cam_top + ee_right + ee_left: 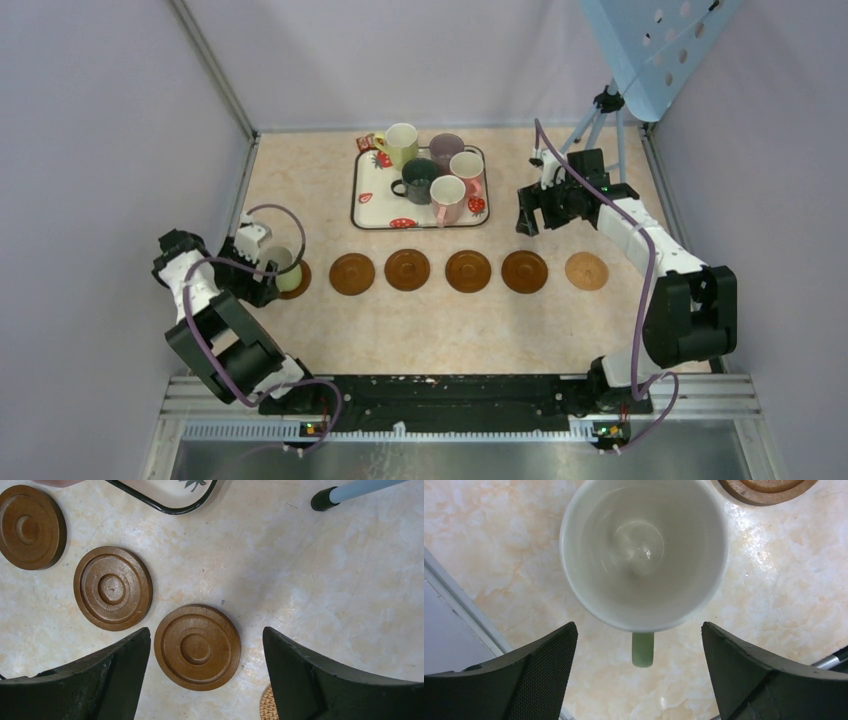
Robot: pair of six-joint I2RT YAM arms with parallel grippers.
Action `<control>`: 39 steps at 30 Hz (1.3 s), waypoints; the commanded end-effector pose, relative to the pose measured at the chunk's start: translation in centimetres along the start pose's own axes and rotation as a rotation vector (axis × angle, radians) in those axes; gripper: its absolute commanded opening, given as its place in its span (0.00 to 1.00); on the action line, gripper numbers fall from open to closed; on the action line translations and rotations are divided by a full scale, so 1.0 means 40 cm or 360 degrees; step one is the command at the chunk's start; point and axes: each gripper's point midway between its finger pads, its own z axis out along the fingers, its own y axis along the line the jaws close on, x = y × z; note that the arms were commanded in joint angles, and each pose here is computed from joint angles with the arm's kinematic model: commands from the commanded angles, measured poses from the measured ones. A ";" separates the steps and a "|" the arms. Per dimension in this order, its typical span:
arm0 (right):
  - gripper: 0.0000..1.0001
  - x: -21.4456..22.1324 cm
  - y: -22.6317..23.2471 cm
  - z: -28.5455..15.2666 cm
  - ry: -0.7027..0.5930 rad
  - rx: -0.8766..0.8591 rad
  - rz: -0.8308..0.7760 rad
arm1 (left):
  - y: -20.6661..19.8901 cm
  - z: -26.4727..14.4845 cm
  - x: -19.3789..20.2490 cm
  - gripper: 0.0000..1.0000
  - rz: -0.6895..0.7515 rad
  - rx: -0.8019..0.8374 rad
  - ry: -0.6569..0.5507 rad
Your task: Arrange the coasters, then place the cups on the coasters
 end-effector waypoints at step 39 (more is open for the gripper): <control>0.98 -0.147 -0.015 -0.144 -0.0229 0.0145 -0.0199 | -0.166 0.265 -0.872 0.99 0.0477 0.0430 -0.0260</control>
